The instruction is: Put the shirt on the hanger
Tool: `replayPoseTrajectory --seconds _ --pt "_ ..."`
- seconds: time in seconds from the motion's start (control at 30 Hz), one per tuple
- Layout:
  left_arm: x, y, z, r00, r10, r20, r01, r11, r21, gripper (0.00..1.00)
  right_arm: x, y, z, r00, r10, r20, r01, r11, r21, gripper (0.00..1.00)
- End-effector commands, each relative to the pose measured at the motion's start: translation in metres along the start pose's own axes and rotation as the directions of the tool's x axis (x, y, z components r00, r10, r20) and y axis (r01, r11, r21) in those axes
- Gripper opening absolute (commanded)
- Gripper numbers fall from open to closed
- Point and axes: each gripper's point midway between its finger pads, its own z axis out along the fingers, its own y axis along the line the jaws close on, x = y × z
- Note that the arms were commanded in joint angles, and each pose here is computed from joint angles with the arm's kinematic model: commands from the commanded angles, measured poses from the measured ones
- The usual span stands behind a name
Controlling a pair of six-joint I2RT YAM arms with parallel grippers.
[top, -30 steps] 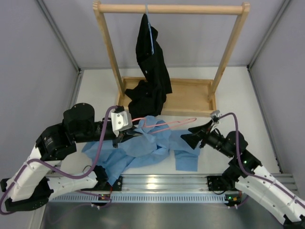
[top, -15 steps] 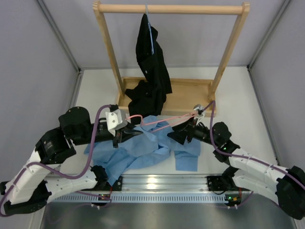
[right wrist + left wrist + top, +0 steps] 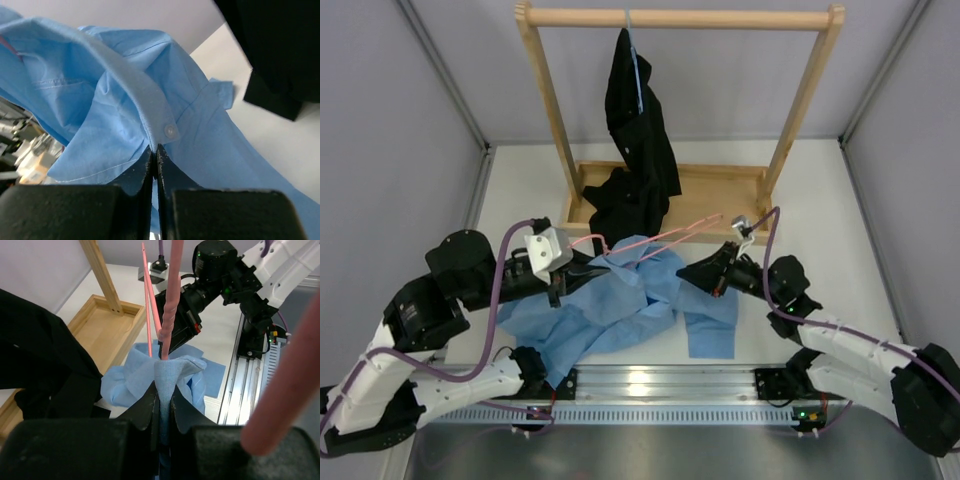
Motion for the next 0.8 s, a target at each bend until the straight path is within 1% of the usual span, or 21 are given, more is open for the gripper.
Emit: replayPoseTrajectory --seconds 0.0,0.03,0.07,0.1,0.17,0.23,0.27,0.37,0.43,0.5,0.6,0.63,0.67,0.77 --pt "-0.021 0.011 -0.011 0.995 0.054 0.084 -0.048 0.996 -0.071 0.00 -0.036 -0.004 -0.014 0.993 -0.079 0.092 0.073 0.995 0.075 0.00" --pt "-0.015 0.011 -0.011 0.997 0.056 0.061 -0.052 0.997 -0.065 0.00 -0.025 -0.022 -0.021 0.999 -0.032 0.034 0.026 0.986 0.167 0.00" --pt "-0.011 0.011 -0.011 0.997 0.060 0.048 -0.057 0.996 -0.066 0.00 -0.046 -0.016 -0.024 0.995 -0.083 0.058 0.070 0.978 0.195 0.00" --pt "-0.007 0.011 -0.008 0.998 0.058 0.032 -0.055 0.996 -0.064 0.00 -0.056 -0.029 -0.032 0.993 -0.089 0.072 0.065 0.958 0.279 0.00" --pt "0.006 0.015 -0.002 0.999 0.050 -0.006 -0.050 0.996 -0.077 0.00 -0.072 -0.038 -0.046 0.992 -0.115 0.049 0.087 0.916 0.391 0.00" --pt "0.017 0.015 0.005 0.998 0.047 -0.037 -0.049 0.996 -0.072 0.00 -0.081 -0.040 -0.053 0.992 -0.126 0.027 0.101 0.894 0.437 0.00" --pt "0.024 0.013 0.008 0.997 0.047 -0.054 -0.050 0.997 -0.058 0.00 -0.086 -0.041 -0.057 0.993 -0.120 -0.004 0.108 0.876 0.469 0.00" --pt "0.035 0.011 0.016 0.995 0.049 -0.084 -0.052 0.998 -0.032 0.00 -0.100 -0.045 -0.061 0.994 -0.101 -0.039 0.107 0.854 0.510 0.00" --pt "0.040 0.013 0.019 0.993 0.055 -0.103 -0.059 0.997 -0.040 0.00 -0.119 -0.041 -0.062 0.993 -0.116 -0.029 0.114 0.844 0.524 0.00" --pt "0.050 0.023 0.019 0.989 0.052 -0.136 -0.065 0.993 -0.094 0.00 -0.125 -0.049 -0.069 0.994 -0.106 -0.041 0.110 0.814 0.570 0.00" --pt "0.067 0.033 0.020 0.982 0.044 -0.184 -0.072 0.986 -0.151 0.00 -0.141 -0.049 -0.073 0.991 -0.126 -0.044 0.127 0.787 0.603 0.00" --pt "0.070 0.034 0.019 0.981 0.043 -0.190 -0.073 0.985 -0.158 0.00 -0.153 -0.043 -0.073 0.987 -0.153 -0.041 0.146 0.781 0.607 0.00" --pt "0.072 0.035 0.019 0.980 0.038 -0.198 -0.072 0.983 -0.167 0.00 -0.157 -0.049 -0.074 0.987 -0.151 -0.046 0.146 0.763 0.630 0.00" --pt "0.086 0.050 0.019 0.968 0.001 -0.250 -0.067 0.965 -0.255 0.00 -0.167 -0.044 -0.071 0.985 -0.157 -0.066 0.163 0.759 0.630 0.00"
